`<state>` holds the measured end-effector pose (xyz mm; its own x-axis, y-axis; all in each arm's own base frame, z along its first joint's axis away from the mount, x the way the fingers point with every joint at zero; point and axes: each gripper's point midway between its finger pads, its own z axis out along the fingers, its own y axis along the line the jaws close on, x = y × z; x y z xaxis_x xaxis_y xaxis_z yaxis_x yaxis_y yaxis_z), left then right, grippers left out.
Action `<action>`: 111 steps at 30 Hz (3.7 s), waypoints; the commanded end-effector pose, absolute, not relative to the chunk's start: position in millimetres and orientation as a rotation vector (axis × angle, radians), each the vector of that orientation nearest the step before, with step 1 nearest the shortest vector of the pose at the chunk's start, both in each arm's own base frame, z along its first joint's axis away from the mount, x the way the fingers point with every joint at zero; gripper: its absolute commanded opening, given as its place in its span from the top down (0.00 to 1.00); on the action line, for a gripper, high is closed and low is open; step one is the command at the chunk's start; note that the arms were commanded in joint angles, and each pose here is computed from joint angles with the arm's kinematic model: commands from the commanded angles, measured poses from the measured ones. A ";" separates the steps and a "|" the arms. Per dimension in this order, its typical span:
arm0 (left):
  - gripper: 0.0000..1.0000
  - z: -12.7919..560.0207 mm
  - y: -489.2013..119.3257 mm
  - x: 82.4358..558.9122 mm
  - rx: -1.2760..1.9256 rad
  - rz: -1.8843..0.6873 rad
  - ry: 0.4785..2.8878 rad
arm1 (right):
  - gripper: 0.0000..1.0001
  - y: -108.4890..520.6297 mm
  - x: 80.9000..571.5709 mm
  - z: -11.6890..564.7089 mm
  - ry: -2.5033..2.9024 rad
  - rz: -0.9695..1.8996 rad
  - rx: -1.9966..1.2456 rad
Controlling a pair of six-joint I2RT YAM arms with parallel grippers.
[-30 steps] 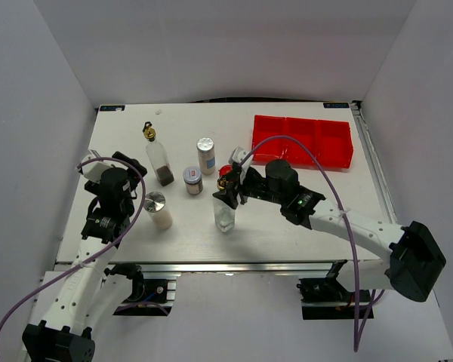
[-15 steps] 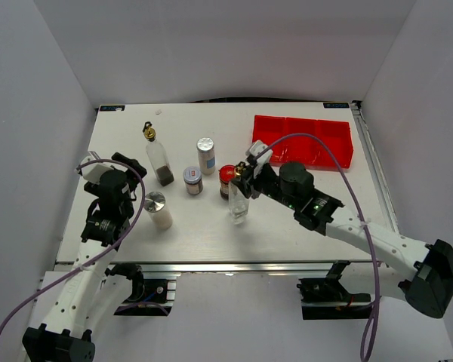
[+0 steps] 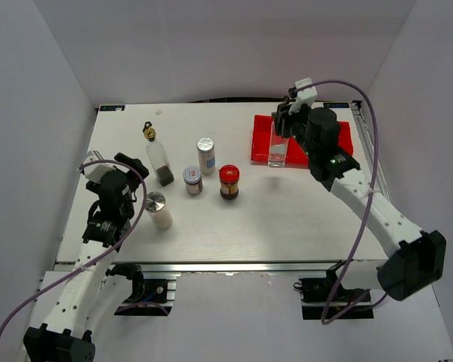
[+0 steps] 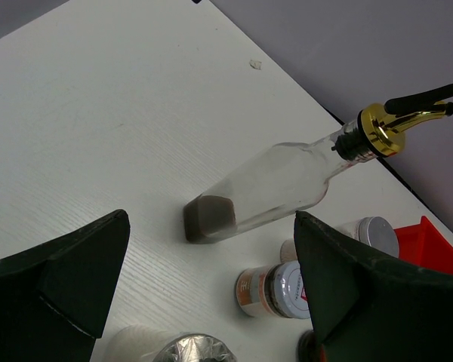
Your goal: Organize the condiment bottles
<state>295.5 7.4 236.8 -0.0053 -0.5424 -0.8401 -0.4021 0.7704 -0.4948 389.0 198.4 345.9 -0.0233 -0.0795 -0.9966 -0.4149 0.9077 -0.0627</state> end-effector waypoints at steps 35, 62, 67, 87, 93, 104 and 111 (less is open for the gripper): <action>0.02 261.9 -16.8 311.9 -0.571 -0.232 1.586 | 1.00 178.0 572.6 338.7 1.332 0.087 -0.017; 0.02 283.7 -46.2 370.9 -0.317 -0.211 1.622 | 0.11 162.1 539.9 335.4 1.445 0.125 0.045; 0.02 279.9 -42.2 391.0 -0.327 -0.158 1.625 | 0.11 153.8 524.0 340.7 1.479 0.124 0.060; 0.89 278.1 -51.4 436.6 -0.249 -0.097 1.688 | 0.11 86.3 400.2 363.4 1.402 0.105 0.133; 1.00 327.0 -53.0 437.5 -0.222 -0.113 1.587 | 0.11 83.1 365.3 350.8 1.405 0.187 0.124; 1.00 443.5 -104.9 442.4 -0.071 -0.312 1.387 | 0.11 76.6 339.4 328.5 1.483 0.173 0.084; 1.00 489.0 -185.1 450.1 0.083 -0.455 1.346 | 0.10 60.5 327.3 331.7 1.475 0.126 0.134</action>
